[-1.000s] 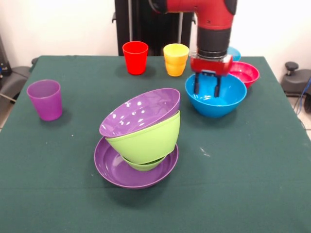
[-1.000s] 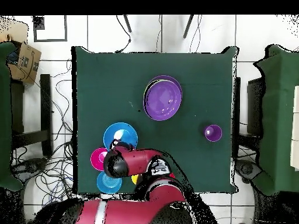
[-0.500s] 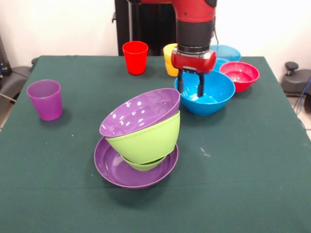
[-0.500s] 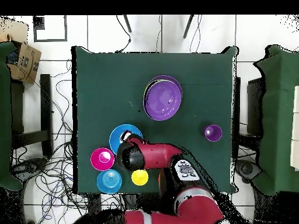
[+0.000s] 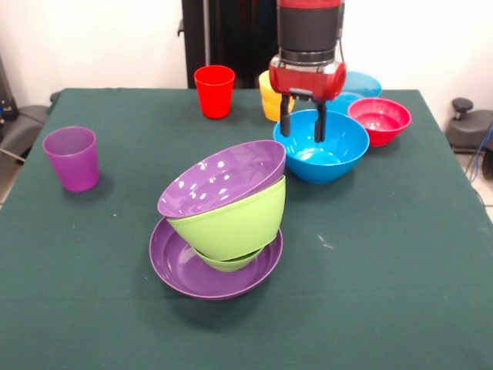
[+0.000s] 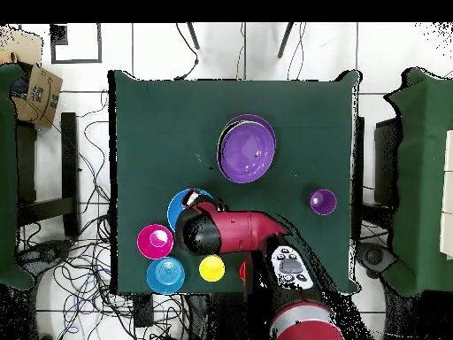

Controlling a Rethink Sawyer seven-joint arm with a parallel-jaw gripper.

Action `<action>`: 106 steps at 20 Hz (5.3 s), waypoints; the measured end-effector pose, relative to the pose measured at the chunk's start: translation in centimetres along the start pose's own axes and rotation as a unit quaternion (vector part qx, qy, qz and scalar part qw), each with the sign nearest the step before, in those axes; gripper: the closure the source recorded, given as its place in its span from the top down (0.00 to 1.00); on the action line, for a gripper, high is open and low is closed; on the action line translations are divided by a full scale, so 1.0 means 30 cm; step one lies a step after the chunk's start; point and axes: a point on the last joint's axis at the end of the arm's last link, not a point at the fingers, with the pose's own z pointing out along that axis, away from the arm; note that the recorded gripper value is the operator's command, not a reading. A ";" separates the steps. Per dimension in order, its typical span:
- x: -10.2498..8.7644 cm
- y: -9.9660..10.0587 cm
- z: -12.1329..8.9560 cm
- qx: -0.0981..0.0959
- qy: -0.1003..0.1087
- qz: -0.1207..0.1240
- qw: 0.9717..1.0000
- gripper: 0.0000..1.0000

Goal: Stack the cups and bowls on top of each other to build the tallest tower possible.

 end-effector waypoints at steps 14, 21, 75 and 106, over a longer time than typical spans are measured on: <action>-0.023 0.065 -0.080 -0.008 -0.007 -0.013 1.000 1.00; 0.044 0.067 -0.077 -0.004 0.005 -0.033 0.999 1.00; 0.036 -0.195 -0.240 -0.009 0.016 -0.007 1.000 1.00; 0.170 -0.244 0.002 -0.018 0.052 -0.035 0.998 1.00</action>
